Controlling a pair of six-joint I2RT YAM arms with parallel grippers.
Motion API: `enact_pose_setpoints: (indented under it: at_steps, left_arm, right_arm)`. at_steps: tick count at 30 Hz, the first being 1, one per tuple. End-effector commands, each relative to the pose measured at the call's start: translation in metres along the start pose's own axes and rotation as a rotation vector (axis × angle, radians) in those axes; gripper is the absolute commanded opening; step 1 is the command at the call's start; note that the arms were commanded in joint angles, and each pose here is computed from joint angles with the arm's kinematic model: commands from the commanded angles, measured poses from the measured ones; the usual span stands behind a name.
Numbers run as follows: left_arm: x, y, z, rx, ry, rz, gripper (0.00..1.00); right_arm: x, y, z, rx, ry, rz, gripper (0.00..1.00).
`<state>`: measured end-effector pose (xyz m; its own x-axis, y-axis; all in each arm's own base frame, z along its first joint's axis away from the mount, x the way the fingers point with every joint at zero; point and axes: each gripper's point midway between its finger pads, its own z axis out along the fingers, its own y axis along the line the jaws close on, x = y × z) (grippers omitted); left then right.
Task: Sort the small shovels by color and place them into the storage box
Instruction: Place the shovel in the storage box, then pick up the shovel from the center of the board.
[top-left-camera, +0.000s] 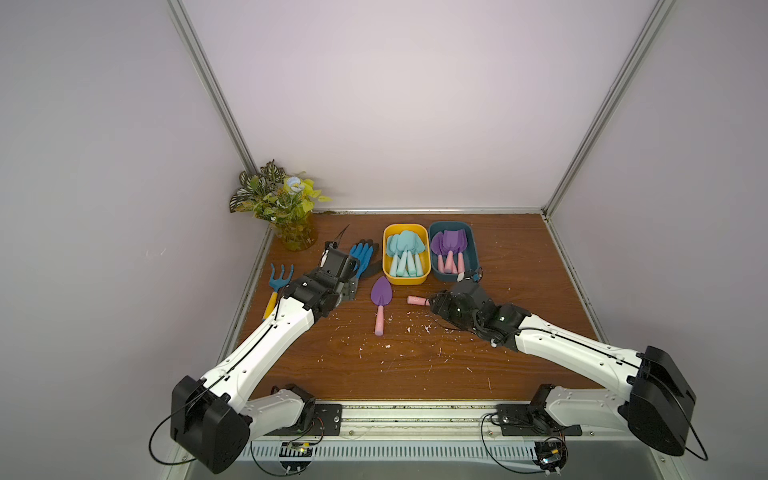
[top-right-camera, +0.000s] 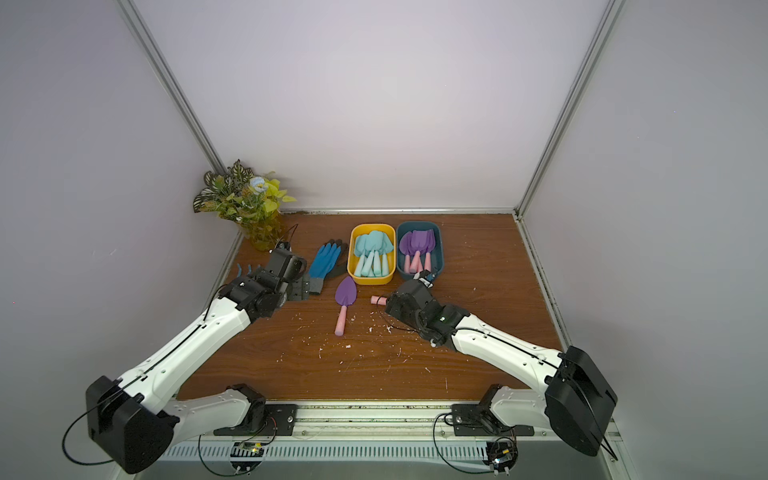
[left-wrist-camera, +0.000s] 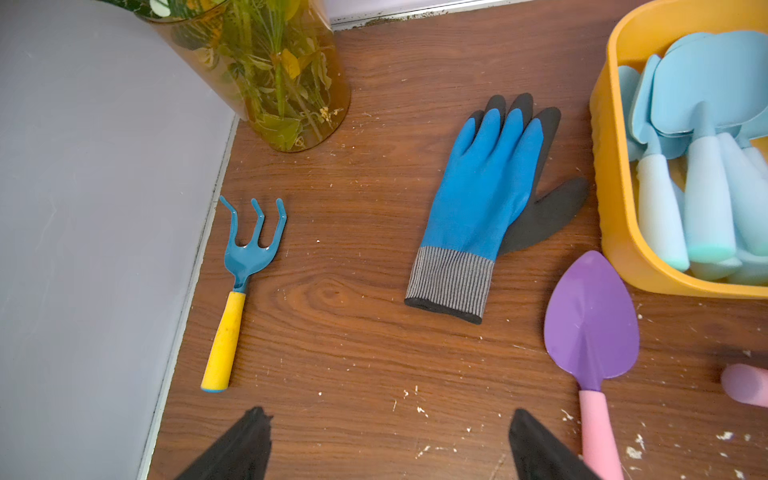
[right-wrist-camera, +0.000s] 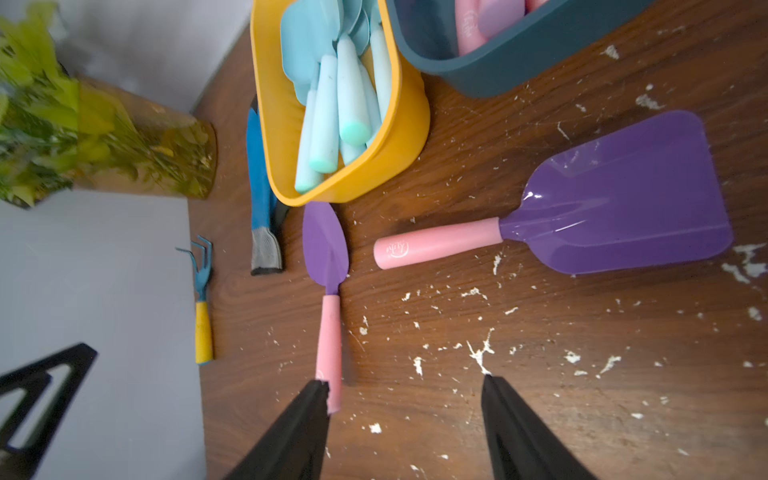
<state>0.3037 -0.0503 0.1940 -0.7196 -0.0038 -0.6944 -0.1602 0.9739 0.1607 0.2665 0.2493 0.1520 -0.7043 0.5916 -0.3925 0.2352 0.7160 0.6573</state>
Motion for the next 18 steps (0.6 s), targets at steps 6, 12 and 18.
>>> enact_pose_setpoints:
  at_steps: [6,12,18]
  left_arm:
    - [0.024,0.011,0.016,-0.035,0.014,-0.016,0.94]
    - [0.038,0.012,0.025,-0.046,0.039,0.006,0.94]
    - [0.040,0.014,0.025,-0.044,0.026,-0.003,0.95]
  right_arm:
    - [-0.007,-0.005,0.010,0.123,-0.102,0.347,0.69]
    - [0.008,-0.003,0.030,0.122,-0.053,0.491,0.71]
    - [0.009,0.003,0.041,0.144,-0.042,0.570,0.74]
